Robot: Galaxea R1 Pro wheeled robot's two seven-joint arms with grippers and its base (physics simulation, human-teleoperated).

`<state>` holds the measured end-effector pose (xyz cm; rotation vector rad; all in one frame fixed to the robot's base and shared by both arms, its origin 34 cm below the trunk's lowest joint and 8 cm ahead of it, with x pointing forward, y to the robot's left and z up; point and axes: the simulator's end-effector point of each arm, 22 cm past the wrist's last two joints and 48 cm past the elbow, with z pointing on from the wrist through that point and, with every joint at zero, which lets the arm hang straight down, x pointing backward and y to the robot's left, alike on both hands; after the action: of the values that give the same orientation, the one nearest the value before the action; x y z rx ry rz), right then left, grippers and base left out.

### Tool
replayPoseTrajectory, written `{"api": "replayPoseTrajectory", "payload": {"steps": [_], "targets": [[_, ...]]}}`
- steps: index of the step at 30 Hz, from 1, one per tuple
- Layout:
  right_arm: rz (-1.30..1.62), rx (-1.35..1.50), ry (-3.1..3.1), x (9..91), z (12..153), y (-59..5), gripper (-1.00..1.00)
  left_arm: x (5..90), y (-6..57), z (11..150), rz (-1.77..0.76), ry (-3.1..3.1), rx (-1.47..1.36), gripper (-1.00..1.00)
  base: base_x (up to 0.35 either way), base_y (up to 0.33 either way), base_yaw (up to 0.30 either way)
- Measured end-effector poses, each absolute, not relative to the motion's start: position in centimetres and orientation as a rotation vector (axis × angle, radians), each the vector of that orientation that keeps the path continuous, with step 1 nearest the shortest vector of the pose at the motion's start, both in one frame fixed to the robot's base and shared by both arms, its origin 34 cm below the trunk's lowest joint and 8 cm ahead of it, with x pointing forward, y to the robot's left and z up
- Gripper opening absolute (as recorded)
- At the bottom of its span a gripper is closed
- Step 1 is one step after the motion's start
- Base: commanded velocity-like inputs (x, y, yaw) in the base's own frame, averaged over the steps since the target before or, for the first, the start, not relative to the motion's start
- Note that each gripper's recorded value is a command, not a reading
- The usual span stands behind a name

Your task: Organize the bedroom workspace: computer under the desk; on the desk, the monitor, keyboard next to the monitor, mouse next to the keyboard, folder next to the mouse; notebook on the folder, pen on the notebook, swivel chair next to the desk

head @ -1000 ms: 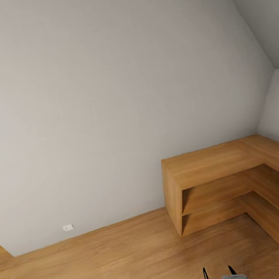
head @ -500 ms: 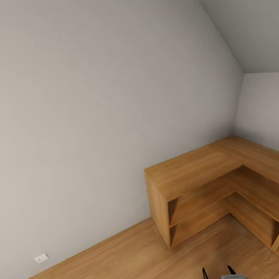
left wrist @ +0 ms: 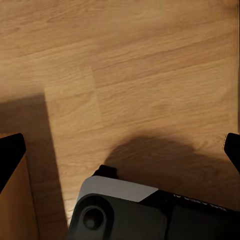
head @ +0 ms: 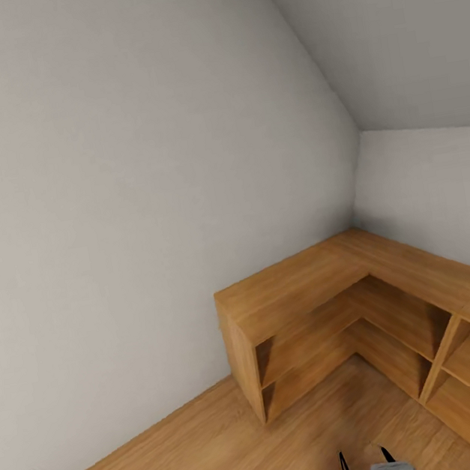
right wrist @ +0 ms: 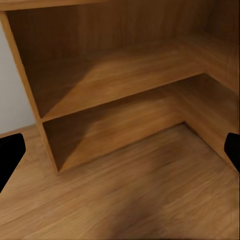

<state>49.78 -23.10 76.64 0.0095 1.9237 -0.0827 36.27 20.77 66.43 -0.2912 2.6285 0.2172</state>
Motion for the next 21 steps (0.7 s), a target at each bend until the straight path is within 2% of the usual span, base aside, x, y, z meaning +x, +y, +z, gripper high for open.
{"api": "replayPoseTrajectory", "payload": {"steps": [21], "targets": [[-0.07, 0.004, 1.914, 50.02, 77.03, -22.7, 1.0, 36.6, 20.79, 66.68, 0.216, 2.619, -0.292, 1.0, 0.0, 0.0, -0.292]]}}
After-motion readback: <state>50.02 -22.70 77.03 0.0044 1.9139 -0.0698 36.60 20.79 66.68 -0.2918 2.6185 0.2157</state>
